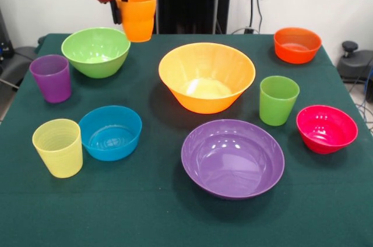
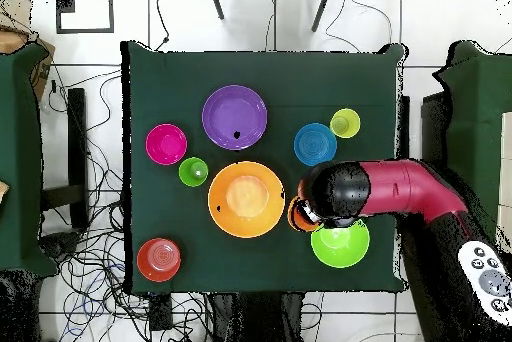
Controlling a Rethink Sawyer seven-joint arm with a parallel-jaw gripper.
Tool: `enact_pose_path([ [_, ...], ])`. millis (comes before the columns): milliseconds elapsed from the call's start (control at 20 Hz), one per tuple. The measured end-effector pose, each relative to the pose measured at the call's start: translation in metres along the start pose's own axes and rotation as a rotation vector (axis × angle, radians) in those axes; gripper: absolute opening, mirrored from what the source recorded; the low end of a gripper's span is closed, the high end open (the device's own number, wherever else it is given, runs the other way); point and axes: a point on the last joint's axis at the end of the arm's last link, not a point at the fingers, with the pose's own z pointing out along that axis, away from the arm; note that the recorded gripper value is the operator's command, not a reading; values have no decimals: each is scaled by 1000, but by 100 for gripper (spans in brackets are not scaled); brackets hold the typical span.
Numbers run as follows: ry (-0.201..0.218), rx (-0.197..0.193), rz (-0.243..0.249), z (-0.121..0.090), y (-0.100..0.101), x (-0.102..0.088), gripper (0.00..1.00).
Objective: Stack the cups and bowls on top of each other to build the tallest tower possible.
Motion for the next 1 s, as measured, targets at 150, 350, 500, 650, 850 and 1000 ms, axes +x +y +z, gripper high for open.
enact_pose_path([
  [150,19,-6,-15,-2,7,-4,0],
  [350,52,-13,-31,-6,16,-8,0],
  [500,82,-16,-43,-12,23,-9,0],
  [650,104,-25,-48,-14,27,-9,0],
  [850,136,-36,-46,-19,29,-5,0],
  [1000,146,-35,-43,-22,29,-3,0],
])
